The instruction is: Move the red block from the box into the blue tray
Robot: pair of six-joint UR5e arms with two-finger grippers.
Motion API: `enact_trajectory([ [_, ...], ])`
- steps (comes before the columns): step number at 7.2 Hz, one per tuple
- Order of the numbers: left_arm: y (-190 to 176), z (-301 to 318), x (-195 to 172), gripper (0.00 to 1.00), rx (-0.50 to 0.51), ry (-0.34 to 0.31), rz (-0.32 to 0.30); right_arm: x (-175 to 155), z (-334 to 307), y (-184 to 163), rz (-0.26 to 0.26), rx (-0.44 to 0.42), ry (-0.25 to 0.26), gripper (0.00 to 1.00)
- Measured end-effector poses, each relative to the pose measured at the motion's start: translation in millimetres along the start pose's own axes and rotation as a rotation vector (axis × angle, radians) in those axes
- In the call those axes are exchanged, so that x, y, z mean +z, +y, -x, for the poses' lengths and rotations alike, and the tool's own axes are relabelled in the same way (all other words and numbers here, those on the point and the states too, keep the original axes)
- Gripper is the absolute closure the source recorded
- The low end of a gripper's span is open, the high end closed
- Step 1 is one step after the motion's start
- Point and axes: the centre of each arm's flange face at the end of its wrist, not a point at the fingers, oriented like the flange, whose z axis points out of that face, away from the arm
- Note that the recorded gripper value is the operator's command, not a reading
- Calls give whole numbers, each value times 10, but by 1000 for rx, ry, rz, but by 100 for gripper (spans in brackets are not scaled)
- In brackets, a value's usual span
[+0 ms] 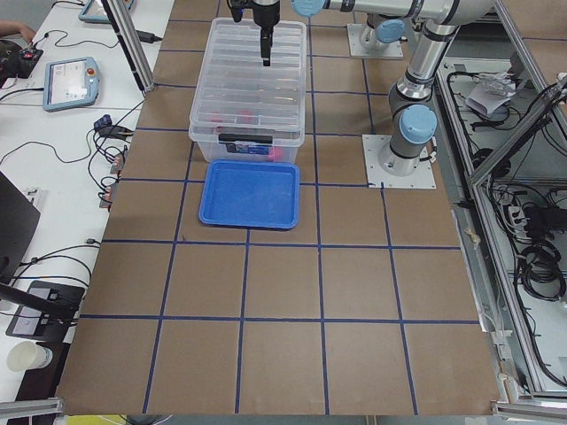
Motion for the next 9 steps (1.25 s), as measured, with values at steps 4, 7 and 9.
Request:
enact_trajectory([
  [4,-36,-16,4,0,1,3,0,-101,-6,-13,-22,5,-7,0],
  [7,-26,-17,10,0,2,3,1,-22,-4,-24,-4,0,-4,0],
  [9,-30,0,-1,0,0,4,-1,285,81,-160,40,-10,0,0],
])
